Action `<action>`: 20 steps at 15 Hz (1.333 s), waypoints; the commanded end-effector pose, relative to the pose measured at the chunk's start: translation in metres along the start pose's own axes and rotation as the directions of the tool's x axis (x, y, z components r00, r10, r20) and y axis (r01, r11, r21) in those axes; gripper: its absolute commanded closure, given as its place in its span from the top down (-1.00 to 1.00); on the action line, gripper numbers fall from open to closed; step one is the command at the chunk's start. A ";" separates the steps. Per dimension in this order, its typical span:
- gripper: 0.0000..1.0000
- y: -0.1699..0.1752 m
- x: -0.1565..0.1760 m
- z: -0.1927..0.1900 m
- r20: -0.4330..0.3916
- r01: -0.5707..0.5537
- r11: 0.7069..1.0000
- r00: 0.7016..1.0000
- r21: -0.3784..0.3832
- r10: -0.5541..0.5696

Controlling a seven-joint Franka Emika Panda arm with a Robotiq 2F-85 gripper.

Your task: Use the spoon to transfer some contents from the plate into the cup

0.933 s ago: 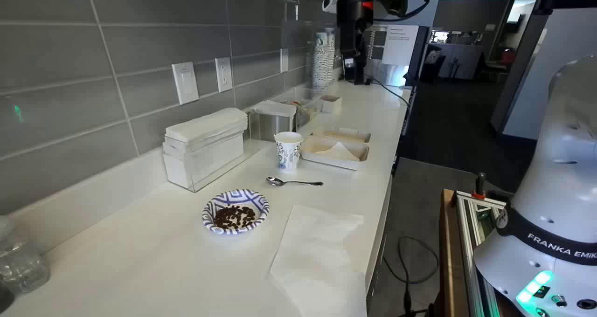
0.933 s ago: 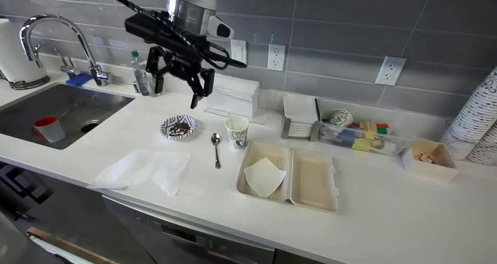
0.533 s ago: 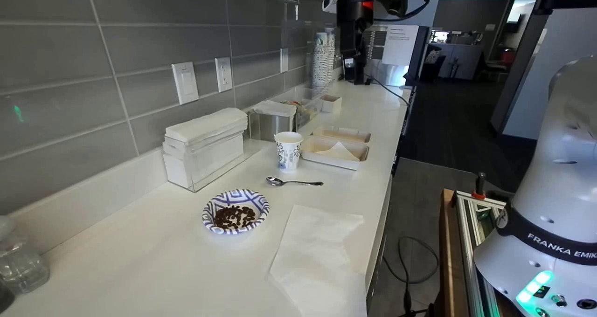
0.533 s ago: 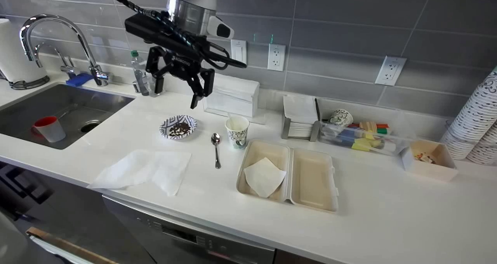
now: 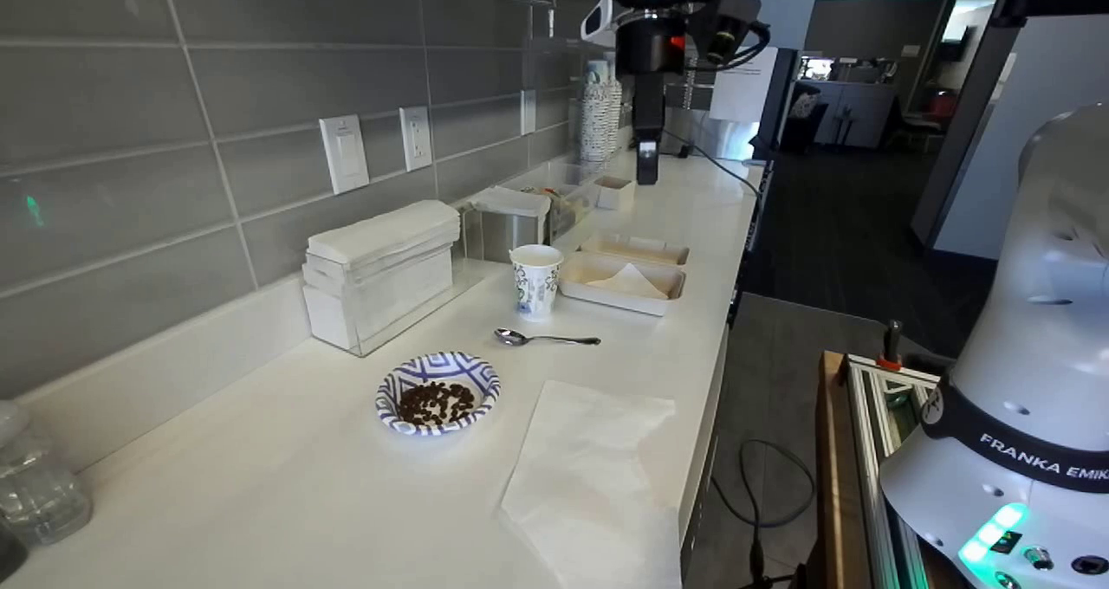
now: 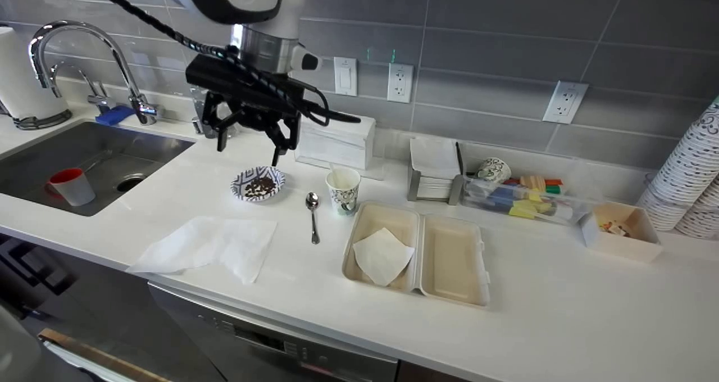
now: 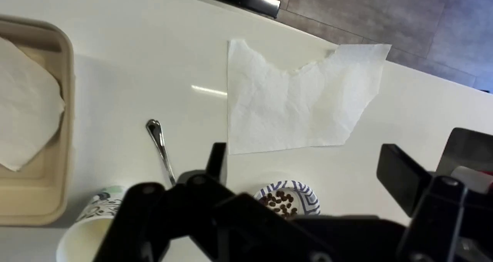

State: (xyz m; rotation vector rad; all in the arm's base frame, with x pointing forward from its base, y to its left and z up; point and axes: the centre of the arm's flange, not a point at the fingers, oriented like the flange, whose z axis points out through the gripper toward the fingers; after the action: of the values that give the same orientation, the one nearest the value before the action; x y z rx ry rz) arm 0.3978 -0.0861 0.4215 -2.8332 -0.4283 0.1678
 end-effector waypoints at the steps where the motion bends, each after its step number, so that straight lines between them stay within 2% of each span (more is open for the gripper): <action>1: 1.00 -0.001 -0.013 0.050 -0.103 0.122 0.990 0.988 0.069 -0.115; 6: 1.00 -0.006 -0.021 0.107 -0.272 0.193 0.979 0.948 0.072 -0.167; 9: 1.00 -0.011 -0.018 0.132 -0.369 0.212 0.977 0.909 0.012 -0.192; 11: 1.00 -0.013 -0.008 0.136 -0.424 0.205 0.978 0.884 -0.026 -0.197; 13: 1.00 -0.012 0.003 0.141 -0.468 0.193 0.976 0.857 -0.097 -0.216; 17: 1.00 -0.007 0.017 0.158 -0.508 0.171 0.971 0.829 -0.168 -0.234; 20: 1.00 -0.003 0.022 0.175 -0.486 0.189 0.962 0.833 -0.199 -0.265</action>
State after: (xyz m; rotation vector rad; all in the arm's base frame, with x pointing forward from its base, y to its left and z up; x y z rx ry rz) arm 0.3913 -0.0375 0.2913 -2.7589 -0.6317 -0.6603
